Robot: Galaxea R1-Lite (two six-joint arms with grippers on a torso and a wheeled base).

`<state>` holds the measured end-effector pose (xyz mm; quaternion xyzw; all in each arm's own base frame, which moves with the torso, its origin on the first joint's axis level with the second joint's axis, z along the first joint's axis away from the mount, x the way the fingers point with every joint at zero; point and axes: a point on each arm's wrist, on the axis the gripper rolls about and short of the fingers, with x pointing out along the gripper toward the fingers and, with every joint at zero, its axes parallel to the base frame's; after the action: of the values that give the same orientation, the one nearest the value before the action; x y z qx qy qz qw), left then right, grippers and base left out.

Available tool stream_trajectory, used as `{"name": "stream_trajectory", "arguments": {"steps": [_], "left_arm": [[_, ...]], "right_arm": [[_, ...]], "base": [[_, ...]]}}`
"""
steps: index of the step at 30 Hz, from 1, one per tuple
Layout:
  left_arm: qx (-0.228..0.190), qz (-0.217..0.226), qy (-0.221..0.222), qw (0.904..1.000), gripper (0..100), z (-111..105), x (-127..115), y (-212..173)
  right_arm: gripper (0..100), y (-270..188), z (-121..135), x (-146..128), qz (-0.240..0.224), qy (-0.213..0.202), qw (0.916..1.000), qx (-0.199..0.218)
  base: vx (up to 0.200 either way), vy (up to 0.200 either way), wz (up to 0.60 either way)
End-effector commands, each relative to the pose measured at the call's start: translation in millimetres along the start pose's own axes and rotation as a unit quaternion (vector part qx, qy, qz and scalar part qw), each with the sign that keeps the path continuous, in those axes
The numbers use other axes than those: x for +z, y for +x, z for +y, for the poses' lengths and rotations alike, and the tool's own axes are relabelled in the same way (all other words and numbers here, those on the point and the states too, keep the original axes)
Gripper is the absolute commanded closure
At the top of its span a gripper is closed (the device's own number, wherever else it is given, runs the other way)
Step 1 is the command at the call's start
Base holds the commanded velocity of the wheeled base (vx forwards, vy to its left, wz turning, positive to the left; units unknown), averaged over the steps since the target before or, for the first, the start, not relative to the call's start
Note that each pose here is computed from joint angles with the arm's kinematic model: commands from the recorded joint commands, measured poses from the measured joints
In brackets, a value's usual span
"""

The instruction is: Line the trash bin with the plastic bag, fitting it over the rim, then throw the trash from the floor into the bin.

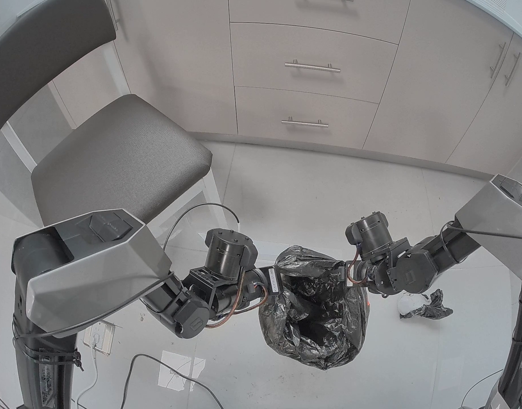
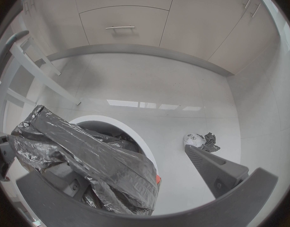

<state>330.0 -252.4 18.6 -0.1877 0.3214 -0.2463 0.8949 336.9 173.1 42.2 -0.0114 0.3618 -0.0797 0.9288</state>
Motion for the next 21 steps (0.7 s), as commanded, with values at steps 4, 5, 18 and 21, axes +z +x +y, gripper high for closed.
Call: {"name": "stream_trajectory", "arguments": {"steps": [4, 5, 18, 21], "left_arm": [[0.0, 0.001, 0.007, 1.0, 100, 2, -2, 11], [-0.001, 0.0, 0.015, 0.9999, 100, 3, -3, 15], [0.007, 0.001, 0.021, 0.9998, 100, 10, 0, 33], [0.007, 0.002, 0.021, 0.9998, 100, 11, -1, 34]], "right_arm": [[0, 10, -1, 4, 0.005, 0.005, 0.9999, 0.009], [0, 14, -1, 8, 0.005, 0.011, 0.9998, 0.018], [0, 46, -2, 17, -0.006, 0.013, 0.9998, 0.016], [0, 50, -1, 15, -0.005, 0.013, 0.9998, 0.015]], "base": [[0.0, 0.0, 0.0], [0.0, 0.0, 0.0], [0.0, 0.0, 0.0], [0.0, 0.0, 0.0]]}}
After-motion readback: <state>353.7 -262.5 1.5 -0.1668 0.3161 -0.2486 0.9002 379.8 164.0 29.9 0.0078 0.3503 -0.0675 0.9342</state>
